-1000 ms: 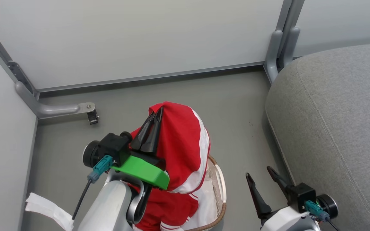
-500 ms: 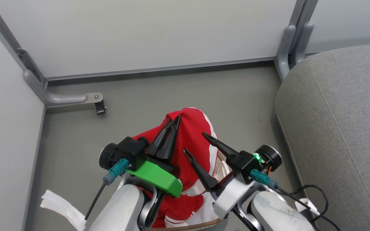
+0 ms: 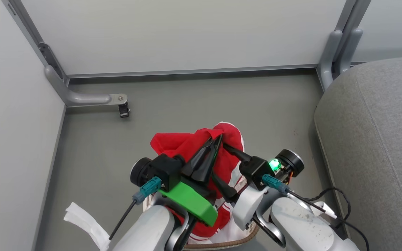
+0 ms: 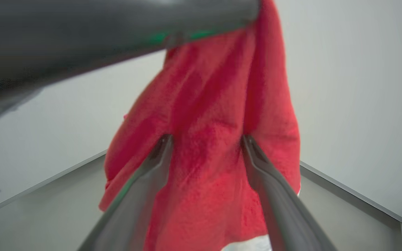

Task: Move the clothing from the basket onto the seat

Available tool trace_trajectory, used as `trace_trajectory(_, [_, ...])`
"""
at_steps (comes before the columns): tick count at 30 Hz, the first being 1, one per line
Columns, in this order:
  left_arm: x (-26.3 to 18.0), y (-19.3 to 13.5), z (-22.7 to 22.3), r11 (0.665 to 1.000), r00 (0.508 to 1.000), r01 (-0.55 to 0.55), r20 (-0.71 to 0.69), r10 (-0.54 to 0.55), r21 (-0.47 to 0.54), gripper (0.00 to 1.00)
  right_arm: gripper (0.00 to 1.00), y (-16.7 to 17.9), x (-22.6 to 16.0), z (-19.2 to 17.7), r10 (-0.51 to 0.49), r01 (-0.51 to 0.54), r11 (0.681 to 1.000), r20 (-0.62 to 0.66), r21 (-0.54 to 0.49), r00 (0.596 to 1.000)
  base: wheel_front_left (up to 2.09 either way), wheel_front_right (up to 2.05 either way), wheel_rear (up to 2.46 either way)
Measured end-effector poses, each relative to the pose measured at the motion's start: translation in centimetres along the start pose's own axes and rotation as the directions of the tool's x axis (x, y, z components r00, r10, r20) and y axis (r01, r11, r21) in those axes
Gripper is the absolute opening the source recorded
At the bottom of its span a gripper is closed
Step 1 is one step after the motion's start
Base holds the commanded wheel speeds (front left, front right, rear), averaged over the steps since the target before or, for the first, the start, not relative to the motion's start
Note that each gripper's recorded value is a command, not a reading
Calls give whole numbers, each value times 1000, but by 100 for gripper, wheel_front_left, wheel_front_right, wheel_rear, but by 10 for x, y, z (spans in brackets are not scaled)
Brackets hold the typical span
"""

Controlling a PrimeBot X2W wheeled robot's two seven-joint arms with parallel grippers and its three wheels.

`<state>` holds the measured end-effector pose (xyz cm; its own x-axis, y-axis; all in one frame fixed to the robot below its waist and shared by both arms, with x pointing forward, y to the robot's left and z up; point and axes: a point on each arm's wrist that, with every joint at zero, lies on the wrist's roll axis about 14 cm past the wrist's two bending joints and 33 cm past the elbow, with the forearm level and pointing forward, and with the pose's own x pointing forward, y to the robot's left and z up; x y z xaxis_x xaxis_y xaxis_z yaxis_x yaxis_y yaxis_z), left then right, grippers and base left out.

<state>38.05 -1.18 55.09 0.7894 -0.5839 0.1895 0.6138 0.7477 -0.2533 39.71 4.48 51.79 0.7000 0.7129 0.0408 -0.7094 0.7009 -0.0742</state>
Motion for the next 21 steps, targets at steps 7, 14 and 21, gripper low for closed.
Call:
trace_trajectory(7, [-3,-12,3,1000,1000,31,3,-31,-7,0,100,6,3,-19,26,-27,1000,-67,-2,997,0,0,0])
trace_trajectory(14, [-6,-9,5,1000,1000,20,6,-20,-4,0,0,13,9,-24,52,-50,998,-81,24,995,0,0,0])
trace_trajectory(21, [-5,2,5,1000,1000,-18,8,18,-2,0,0,4,7,-28,18,-13,999,-88,51,996,0,0,0])
